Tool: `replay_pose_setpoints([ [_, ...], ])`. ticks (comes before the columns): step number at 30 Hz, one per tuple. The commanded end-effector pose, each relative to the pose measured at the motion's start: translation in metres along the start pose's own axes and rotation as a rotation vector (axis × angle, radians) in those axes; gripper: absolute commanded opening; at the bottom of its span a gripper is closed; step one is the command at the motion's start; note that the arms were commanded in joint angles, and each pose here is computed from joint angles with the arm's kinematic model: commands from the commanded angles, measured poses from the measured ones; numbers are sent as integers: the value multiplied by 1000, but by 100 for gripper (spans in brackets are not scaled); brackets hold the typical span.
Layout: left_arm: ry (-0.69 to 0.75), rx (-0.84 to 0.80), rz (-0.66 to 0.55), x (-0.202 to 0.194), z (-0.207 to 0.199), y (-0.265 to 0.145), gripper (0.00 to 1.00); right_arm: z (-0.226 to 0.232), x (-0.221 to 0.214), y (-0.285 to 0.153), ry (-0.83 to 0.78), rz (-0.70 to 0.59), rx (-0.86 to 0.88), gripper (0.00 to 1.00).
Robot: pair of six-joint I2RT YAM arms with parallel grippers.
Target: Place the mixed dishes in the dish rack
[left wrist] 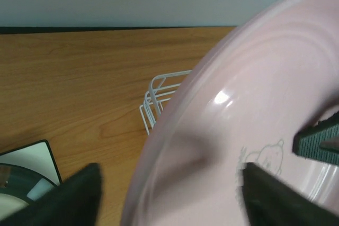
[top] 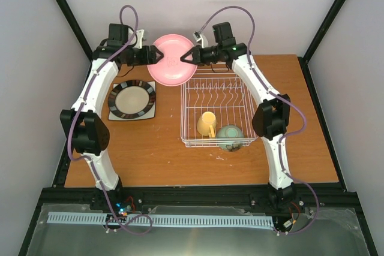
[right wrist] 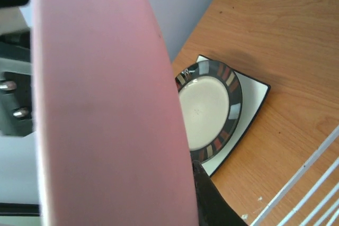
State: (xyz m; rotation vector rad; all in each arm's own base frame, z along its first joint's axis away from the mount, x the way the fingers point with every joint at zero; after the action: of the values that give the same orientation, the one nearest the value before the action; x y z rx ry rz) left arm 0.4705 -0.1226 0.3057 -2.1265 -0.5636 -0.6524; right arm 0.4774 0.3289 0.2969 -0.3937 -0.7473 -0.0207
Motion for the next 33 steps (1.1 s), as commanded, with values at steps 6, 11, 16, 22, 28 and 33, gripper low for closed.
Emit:
replay_pose_setpoints([
  [6, 71, 238, -280, 62, 6, -62, 100, 15, 28, -73, -99, -126, -259, 3],
  [11, 77, 357, -504, 93, 24, -122, 100, -6, 39, -122, -85, -206, -519, 3],
  [16, 60, 477, -468, 90, 66, -118, 100, -27, 36, -181, -50, -238, -908, 3],
  [22, 21, 499, -378, 77, 95, -88, 100, -52, -3, -236, 70, -114, -1312, 3],
  [28, 14, 476, -349, 76, 102, -72, 100, -51, -42, -258, 178, 8, -1446, 3],
  [33, 11, 468, -335, 74, 105, -67, 100, -58, -71, -258, 233, 66, -1473, 3],
])
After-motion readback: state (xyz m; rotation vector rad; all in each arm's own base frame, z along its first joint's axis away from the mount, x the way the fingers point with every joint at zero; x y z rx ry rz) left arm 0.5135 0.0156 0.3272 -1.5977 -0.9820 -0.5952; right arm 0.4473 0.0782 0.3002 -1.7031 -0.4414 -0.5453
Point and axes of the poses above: each gripper's point midway between its finger pads, its own y axis out along the fingers, its own z axis along the line the jaws close on, x = y × z, the point moved 3 cm from there along -y, back along the fingers, and after that the axes turned 6 degrees about -y, right-handed, at the moved point
